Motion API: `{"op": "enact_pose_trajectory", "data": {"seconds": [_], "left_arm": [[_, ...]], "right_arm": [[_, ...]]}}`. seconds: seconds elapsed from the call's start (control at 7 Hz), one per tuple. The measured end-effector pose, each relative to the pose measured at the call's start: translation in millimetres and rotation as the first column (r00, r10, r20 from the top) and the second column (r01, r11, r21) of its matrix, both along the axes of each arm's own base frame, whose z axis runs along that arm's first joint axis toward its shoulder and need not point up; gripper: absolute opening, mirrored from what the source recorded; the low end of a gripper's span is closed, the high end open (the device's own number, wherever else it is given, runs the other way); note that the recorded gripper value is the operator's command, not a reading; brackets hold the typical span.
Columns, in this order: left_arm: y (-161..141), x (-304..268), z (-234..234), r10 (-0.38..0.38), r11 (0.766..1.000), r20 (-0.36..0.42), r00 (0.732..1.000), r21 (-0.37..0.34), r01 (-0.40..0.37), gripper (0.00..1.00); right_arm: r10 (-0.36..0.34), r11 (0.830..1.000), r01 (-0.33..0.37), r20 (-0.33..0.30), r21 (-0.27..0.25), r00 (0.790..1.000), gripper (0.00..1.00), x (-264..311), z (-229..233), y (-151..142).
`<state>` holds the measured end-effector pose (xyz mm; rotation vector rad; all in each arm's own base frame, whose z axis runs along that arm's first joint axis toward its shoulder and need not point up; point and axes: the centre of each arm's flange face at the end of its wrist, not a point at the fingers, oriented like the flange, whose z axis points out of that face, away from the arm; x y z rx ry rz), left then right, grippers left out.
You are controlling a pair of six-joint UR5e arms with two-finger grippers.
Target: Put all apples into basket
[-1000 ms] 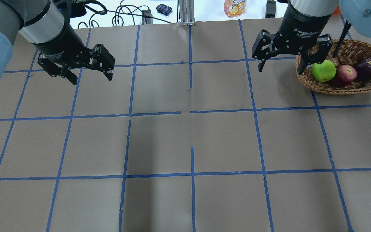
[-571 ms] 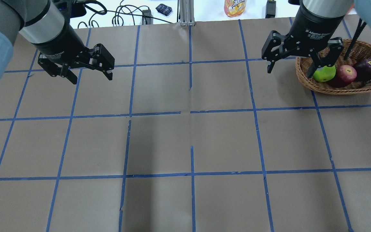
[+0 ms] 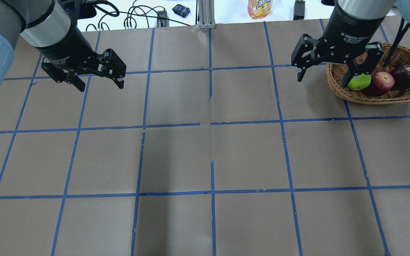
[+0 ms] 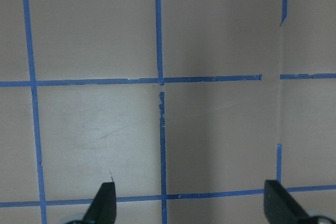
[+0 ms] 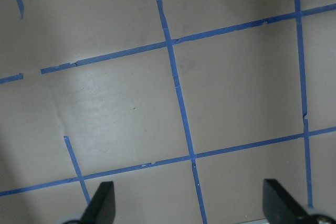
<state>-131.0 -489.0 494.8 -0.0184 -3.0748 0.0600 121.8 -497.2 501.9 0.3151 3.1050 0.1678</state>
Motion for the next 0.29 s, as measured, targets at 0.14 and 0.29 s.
{"op": "enact_pose_trajectory", "data": {"seconds": [0.14,0.29], "left_arm": [[0.0,0.0,0.1,0.000,1.000,0.000,1.000,-0.001,0.000,1.00],[-0.1,0.0,0.0,0.000,1.000,0.000,1.000,0.000,0.000,1.00]], "right_arm": [[0.000,1.000,0.000,0.000,0.002,1.000,1.00,0.1,-0.5,0.4],[0.001,1.000,-0.001,0.000,0.004,1.000,1.00,0.5,-1.0,0.9]]}}
